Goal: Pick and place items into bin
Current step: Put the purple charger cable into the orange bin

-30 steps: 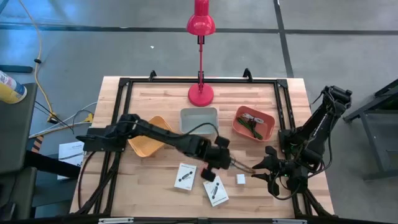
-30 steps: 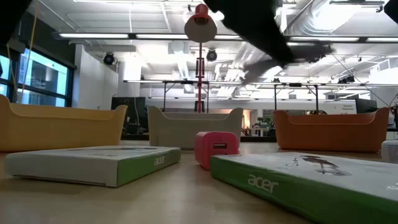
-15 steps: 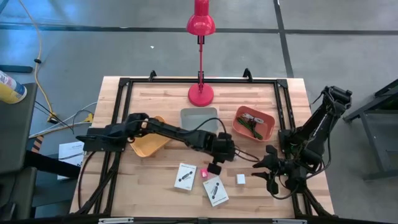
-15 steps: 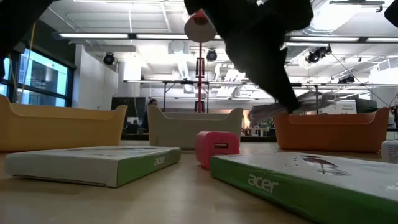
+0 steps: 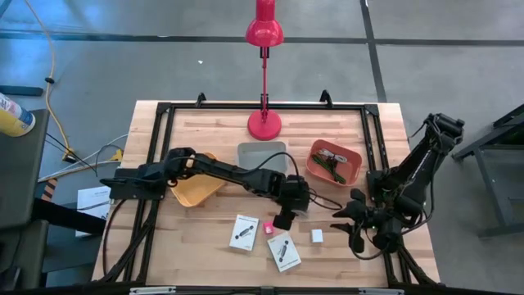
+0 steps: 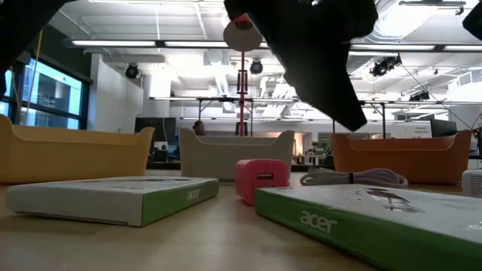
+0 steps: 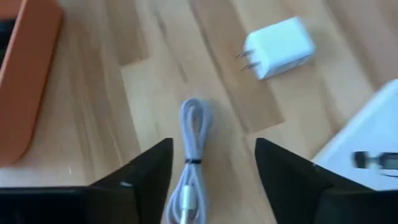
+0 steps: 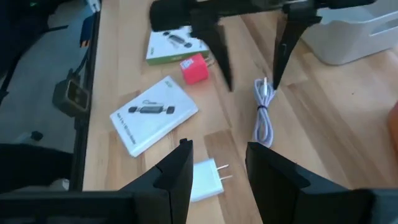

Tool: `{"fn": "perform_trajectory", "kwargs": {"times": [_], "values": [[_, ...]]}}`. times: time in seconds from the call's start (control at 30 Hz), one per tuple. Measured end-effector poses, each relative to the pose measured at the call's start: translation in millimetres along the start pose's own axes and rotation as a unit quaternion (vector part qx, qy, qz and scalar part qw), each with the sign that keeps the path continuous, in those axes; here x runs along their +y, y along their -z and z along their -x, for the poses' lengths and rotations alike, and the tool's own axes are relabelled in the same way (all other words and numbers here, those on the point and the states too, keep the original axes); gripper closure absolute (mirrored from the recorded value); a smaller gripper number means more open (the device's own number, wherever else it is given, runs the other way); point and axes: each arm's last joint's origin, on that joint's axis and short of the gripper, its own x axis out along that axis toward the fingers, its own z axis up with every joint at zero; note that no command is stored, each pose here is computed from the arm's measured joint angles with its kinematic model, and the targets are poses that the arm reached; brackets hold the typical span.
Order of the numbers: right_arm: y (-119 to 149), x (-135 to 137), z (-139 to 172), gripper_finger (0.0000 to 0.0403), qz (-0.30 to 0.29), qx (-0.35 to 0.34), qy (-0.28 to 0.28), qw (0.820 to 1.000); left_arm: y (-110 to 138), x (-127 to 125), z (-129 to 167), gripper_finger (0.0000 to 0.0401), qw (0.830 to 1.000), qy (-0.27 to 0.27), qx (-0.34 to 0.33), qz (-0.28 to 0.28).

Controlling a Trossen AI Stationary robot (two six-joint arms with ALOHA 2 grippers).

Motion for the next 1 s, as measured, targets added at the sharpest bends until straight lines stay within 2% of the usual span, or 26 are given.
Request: {"fn": "perform_trajectory", "kwargs": {"times": [0.1, 0.23, 0.53, 0.73, 0.8, 1.0], "values": [[-5.4, -3.7, -5.2, 0.0265, -0.009, -0.006, 0.015, 1.000, -9.6, -4.4, 13.1, 0.0159, 1.000, 0.013, -0.003, -0.020], [-14.1, -7.9, -15.6, 0.0265, -0.011, -0.015, 0.036, 0.999, -17.8, -18.7, 27.2, 0.0148, 0.998, 0.014, 0.023, -0.062], [-15.7, -8.0, -48.6, 0.0265, 0.005, -0.005, 0.078, 0.997, -16.7, -55.8, 49.5, 0.0169, 0.987, -0.013, 0.086, -0.138], [-6.6, -6.7, -71.4, 0.0265, 0.010, 0.044, 0.086, 0.995, -8.3, -57.7, 68.0, 0.0185, 0.979, -0.028, 0.128, -0.153], [-4.1, -6.0, -80.6, 0.0265, 0.020, 0.056, 0.087, 0.994, -2.2, -57.5, 79.5, 0.0189, 0.977, -0.025, 0.149, -0.152], [-4.9, -7.3, -110.0, 0.0265, 0.022, 0.060, 0.088, 0.994, 11.1, -70.0, 120.7, 0.0190, 0.976, -0.038, 0.153, -0.149]]}}
